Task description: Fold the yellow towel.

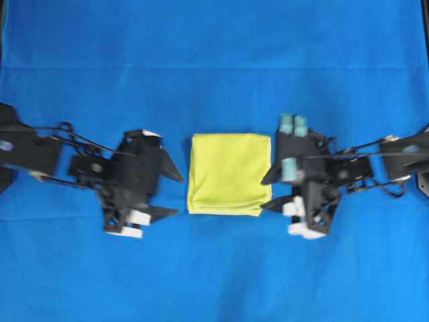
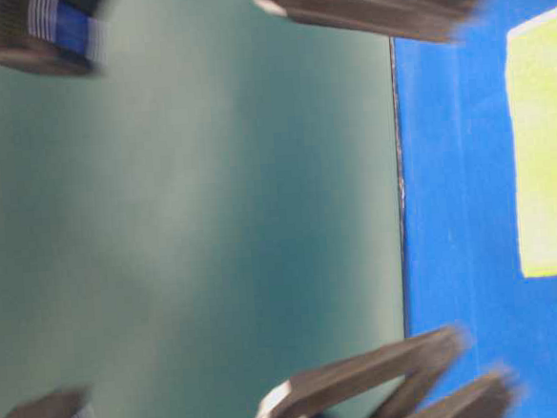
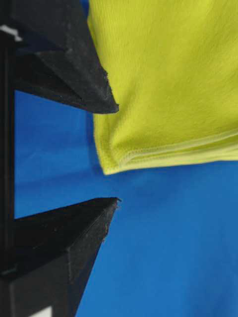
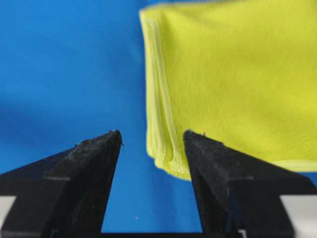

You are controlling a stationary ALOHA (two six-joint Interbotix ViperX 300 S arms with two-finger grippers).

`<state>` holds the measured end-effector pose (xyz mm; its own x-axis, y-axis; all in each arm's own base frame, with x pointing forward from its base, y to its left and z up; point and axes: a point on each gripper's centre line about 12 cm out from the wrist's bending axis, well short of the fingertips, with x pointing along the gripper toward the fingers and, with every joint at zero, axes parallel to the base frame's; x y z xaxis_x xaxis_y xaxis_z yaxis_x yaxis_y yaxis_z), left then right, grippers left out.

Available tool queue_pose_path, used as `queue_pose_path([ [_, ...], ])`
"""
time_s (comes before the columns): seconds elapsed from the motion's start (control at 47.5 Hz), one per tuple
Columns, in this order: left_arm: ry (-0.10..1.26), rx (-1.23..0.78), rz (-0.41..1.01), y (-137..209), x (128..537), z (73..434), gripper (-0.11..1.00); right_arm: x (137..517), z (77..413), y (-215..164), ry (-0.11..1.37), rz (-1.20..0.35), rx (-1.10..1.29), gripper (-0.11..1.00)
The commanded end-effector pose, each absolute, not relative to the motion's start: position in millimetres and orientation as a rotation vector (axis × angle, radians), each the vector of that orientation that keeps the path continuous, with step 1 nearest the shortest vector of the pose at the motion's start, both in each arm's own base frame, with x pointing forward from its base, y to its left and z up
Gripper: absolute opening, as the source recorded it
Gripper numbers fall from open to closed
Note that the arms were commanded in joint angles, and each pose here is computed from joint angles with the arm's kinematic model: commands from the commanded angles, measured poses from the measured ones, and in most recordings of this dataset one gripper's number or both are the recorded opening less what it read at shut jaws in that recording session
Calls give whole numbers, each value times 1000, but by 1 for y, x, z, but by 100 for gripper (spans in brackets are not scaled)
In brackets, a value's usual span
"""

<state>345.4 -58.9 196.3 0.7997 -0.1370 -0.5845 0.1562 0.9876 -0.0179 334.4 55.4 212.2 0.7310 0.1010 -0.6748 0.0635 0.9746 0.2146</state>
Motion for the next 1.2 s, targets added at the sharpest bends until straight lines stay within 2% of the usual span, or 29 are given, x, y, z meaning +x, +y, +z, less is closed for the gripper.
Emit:
queue_pose_path([
  [0.0, 545, 27, -161, -57, 333, 223, 66, 324, 245, 53, 663, 41, 204, 58],
  [0.231, 416, 19, -157, -48, 290, 254, 65, 278, 280, 32, 509, 28, 154, 58],
  [0.463, 298, 14, -131, -33, 243, 266, 65, 230, 294, 16, 382, 5, 118, 58],
  [0.631, 238, 6, -101, -22, 212, 263, 65, 197, 285, 4, 319, -33, 120, 58],
  [0.799, 213, 0, -59, -11, 185, 244, 65, 175, 263, -5, 286, -67, 128, 58],
  [0.988, 187, -15, -28, -5, 163, 225, 65, 164, 236, -12, 264, -102, 143, 58],
  [1.178, 184, -22, -25, -4, 158, 219, 65, 165, 229, -14, 250, -109, 151, 58],
])
